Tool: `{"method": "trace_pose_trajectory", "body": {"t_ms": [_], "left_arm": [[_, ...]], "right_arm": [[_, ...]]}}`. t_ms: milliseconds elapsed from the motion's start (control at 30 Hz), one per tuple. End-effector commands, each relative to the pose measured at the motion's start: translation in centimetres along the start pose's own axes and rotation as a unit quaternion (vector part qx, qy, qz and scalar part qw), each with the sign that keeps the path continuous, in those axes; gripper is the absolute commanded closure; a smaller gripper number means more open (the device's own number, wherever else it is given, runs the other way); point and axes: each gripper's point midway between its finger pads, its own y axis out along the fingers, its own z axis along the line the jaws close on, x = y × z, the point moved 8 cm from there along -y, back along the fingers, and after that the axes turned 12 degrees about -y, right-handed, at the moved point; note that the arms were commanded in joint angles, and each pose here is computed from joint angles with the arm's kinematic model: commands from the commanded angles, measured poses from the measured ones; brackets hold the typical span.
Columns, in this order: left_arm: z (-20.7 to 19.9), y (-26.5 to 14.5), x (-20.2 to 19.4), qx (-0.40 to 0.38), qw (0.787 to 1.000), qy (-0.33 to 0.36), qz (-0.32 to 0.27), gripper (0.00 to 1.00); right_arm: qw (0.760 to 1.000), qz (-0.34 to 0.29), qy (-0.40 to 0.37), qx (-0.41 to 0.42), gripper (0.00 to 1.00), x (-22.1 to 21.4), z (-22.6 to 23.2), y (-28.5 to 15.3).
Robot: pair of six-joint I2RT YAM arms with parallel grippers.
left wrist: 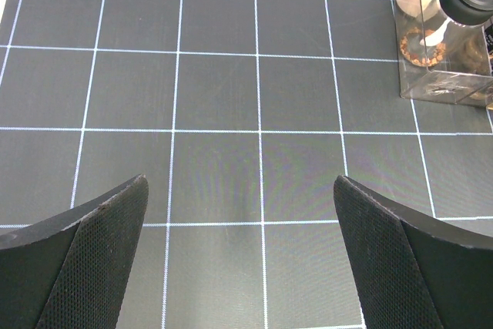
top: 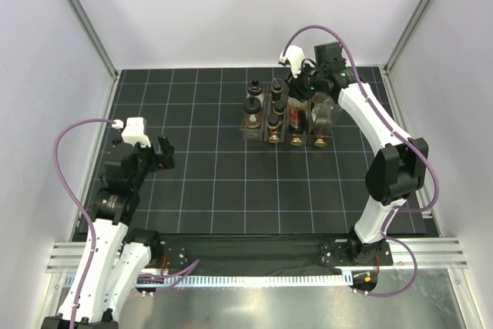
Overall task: Organize the condiment bottles
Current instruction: Place the bottle in the storage box.
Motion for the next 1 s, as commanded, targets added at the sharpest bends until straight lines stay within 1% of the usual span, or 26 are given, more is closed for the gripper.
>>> {"method": "trace_pose_trajectory", "body": {"t_ms": [0,533,733,767,900,967], "left_arm": [[-0.2,0.2,0.6,-0.012,1.000,0.002,-0.019,0.00],[-0.2,0.2,0.6,-0.012,1.000,0.002,-0.019,0.00],[-0.2,0.1,0.6,-0.012,1.000,0.002,-0.020,0.00],[-0.2,0.1,0.6,-0.012,1.000,0.002,-0.020,0.00],[-0.2,0.2,0.6,-0.012,1.000,0.001,-0.019,0.00],[-0.3,0.1,0.7,-0.013,1.000,0.001,-0.020,0.00]], "right_arm": [[1.000,-0.001,-0.009,-0.025,0.87,0.1,-0.7,-1.0],[1.000,-0.005,-0.008,-0.030,0.84,0.3,-1.0,-1.2],[0.999,-0.001,-0.009,-0.033,0.72,0.3,-0.9,-1.5],[0.999,0.000,-0.009,-0.035,0.68,0.2,-1.0,-1.7],[0.999,0.000,-0.009,-0.043,0.59,0.3,-1.0,-2.2],[0.999,-0.001,-0.010,-0.048,0.52,0.4,-1.1,-2.6]]}}
